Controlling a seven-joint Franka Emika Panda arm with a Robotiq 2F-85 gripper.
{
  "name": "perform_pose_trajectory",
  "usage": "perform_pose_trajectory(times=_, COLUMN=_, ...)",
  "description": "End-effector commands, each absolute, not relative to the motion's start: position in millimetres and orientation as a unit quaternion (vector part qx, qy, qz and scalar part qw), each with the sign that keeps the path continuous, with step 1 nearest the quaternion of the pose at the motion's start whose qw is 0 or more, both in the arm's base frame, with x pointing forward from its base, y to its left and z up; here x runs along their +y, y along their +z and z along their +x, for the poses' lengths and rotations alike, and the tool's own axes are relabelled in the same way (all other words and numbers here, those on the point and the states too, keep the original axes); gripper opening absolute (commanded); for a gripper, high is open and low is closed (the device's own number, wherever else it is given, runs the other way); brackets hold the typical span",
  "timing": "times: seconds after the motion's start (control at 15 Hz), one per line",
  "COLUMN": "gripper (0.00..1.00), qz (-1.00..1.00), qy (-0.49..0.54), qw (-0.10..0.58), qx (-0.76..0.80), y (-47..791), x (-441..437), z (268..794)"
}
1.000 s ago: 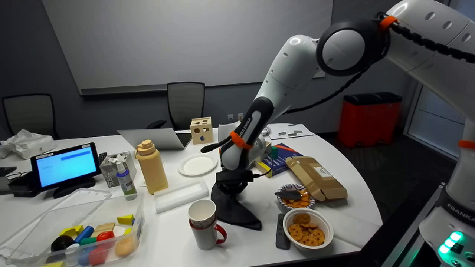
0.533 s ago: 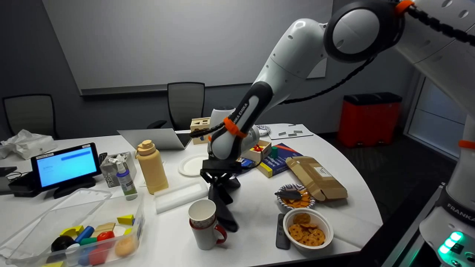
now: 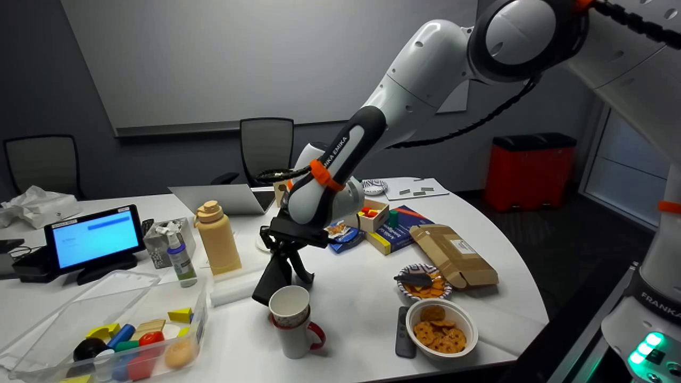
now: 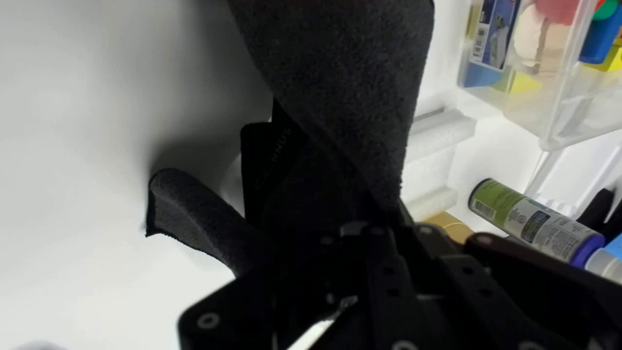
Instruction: Use the black towel to clean the table
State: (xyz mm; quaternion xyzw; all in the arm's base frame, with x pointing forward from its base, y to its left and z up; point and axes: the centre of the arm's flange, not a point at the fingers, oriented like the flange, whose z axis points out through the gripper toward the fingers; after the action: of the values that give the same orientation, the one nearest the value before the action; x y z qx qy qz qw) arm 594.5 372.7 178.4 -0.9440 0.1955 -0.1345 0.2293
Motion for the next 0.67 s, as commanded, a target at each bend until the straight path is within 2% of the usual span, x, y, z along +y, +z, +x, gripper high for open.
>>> perform_pose_trajectory(times=0.0, gripper=0.01, qz=-0.934, qy=-0.144, qw=0.271, qx=0.183, y=179.0, x=375.9, z=593.6)
perform_pose_trajectory(times=0.07, gripper=0.01, qz=-0.933, qy=-0.145, qw=0.274, qx=0.183, y=181.0, x=377.9, z=592.1)
perform_pose_trajectory(times=0.13, gripper=0.29, qz=-0.931, qy=-0.147, qw=0.279, qx=0.184, y=181.0, x=378.7, z=591.4)
perform_pose_trajectory(times=0.2, gripper=0.3, qz=-0.929, qy=-0.147, qw=0.284, qx=0.185, y=180.3, x=378.1, z=591.1)
perform_pose_trajectory(times=0.6, gripper=0.75, qz=-0.929, qy=-0.143, qw=0.289, qx=0.181, y=182.2, x=373.7, z=588.9)
